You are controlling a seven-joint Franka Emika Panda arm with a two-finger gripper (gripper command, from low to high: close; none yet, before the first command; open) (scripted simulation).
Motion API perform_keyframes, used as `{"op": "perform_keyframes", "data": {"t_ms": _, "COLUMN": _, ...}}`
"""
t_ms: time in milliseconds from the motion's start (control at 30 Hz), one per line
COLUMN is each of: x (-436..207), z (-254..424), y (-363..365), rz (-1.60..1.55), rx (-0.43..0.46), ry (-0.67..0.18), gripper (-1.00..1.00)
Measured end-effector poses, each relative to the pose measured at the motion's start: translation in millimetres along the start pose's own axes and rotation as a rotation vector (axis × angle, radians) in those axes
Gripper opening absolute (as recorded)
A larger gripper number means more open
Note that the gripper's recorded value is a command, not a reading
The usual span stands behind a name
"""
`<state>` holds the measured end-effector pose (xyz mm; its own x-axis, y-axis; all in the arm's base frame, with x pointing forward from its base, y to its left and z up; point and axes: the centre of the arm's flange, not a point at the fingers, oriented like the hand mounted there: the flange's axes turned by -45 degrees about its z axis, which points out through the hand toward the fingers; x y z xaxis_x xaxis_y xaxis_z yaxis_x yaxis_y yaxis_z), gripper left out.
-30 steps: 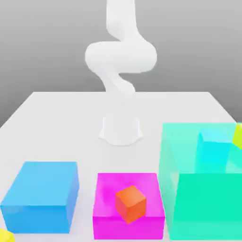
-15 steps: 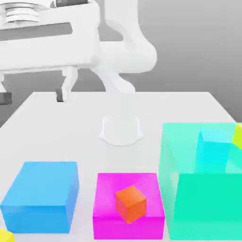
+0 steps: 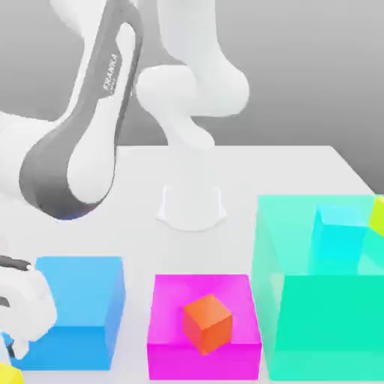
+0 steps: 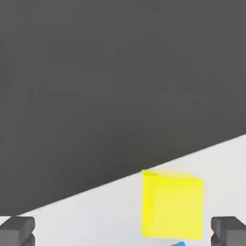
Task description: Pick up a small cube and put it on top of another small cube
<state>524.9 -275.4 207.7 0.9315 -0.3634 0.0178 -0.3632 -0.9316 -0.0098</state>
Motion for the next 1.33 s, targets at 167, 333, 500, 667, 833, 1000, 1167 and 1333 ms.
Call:
{"op": "perform_keyframes", "data": {"t_ms": 167, "x": -3, "z": 74, "y": 8, "rz": 0.007, "rx": -0.010, "ry": -0.017, "gripper": -1.00}}
{"op": "perform_keyframes", "data": {"t_ms": 333, "x": -3, "z": 74, "y": 8, "rz": 0.007, "rx": -0.008, "ry": -0.018, "gripper": -1.00}}
{"op": "perform_keyframes", "data": {"t_ms": 500, "x": -2, "z": 31, "y": 8, "rz": 0.007, "rx": -0.009, "ry": -0.018, "gripper": -1.00}}
{"op": "perform_keyframes", "data": {"t_ms": 667, "x": -18, "z": -24, "y": -66, "rz": -0.230, "rx": 0.008, "ry": -0.023, "gripper": -1.00}}
{"op": "perform_keyframes", "data": {"t_ms": 833, "x": -58, "z": -69, "y": -154, "rz": -0.546, "rx": 0.018, "ry": -0.027, "gripper": -1.00}}
{"op": "perform_keyframes", "data": {"t_ms": 1000, "x": -119, "z": -107, "y": -240, "rz": -0.897, "rx": 0.014, "ry": -0.026, "gripper": -1.00}}
{"op": "perform_keyframes", "data": {"t_ms": 1167, "x": -150, "z": -88, "y": -261, "rz": -1.048, "rx": 0.006, "ry": -0.022, "gripper": -1.00}}
{"op": "perform_keyframes", "data": {"t_ms": 1333, "x": -152, "z": -64, "y": -260, "rz": -1.052, "rx": 0.003, "ry": -0.022, "gripper": 1.00}}
